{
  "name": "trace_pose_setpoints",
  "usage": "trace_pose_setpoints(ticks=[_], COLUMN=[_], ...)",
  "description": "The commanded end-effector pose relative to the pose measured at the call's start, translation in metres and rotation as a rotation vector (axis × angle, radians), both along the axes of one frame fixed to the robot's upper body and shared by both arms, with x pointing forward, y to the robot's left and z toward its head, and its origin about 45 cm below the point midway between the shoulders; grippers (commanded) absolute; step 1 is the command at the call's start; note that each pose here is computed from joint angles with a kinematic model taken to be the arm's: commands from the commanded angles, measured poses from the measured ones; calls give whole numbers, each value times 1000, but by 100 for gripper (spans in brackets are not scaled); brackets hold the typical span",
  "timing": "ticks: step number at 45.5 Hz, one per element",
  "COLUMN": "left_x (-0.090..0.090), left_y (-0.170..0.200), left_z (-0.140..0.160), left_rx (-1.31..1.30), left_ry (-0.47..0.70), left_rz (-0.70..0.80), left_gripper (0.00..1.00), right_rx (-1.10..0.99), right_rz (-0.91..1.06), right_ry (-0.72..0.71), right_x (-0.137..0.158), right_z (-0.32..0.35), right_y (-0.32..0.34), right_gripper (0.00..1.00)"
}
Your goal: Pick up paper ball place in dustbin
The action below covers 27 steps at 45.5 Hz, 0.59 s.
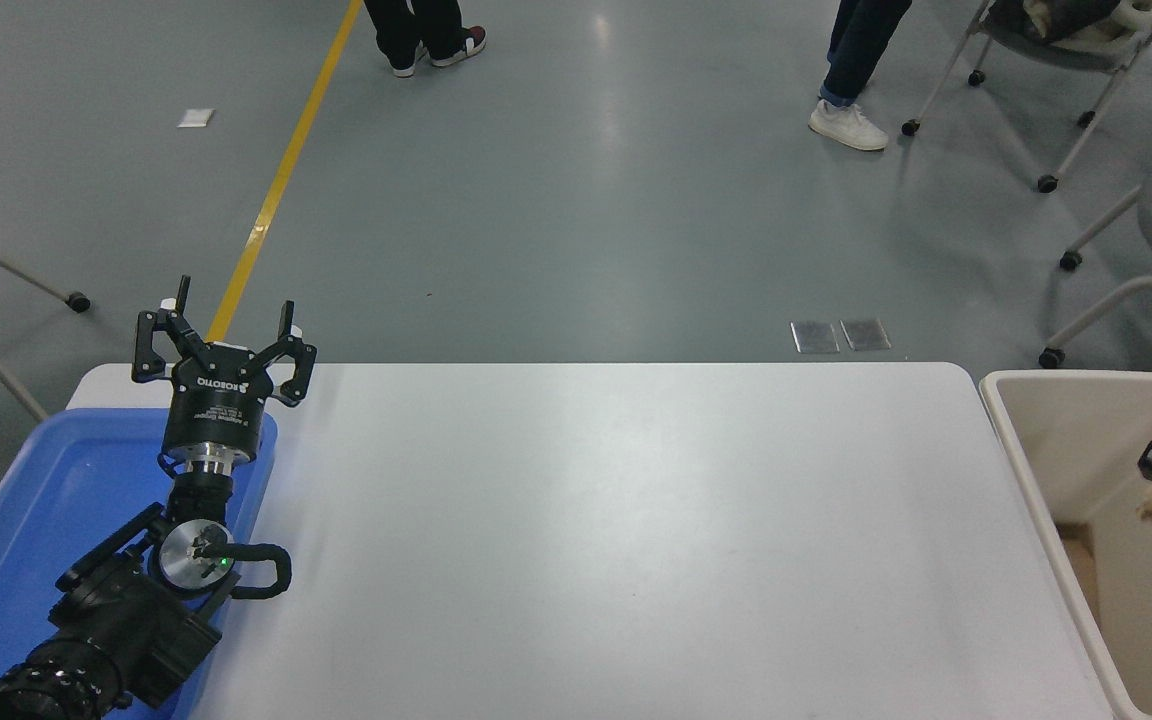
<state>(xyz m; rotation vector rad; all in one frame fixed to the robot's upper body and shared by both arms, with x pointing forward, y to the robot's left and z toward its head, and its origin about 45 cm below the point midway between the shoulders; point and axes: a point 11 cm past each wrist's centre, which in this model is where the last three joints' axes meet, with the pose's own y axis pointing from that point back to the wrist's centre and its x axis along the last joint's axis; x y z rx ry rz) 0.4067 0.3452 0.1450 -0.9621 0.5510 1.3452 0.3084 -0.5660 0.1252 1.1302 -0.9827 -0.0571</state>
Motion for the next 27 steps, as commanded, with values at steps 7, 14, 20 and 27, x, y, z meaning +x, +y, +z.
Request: trace_pose_setpoints(ticks=[7, 14, 20, 27], left_x=[0, 0, 0, 0], left_y=[0, 1, 0, 1], left_z=[-1, -1, -1, -1], left_rx=[-1, 1, -1, 1], left_ry=[0, 1, 2, 1], left_rz=[-1, 1, 0, 1], left_gripper=[99, 99, 99, 99], right_rx=[63, 65, 64, 62], right_rz=[-58, -55, -55, -54], right_ry=[1, -6, -14, -30], right_x=[-20, -17, -14, -9], right_z=[-36, -34, -32, -26], right_y=[12, 13, 13, 12], right_gripper=[100, 100, 100, 100])
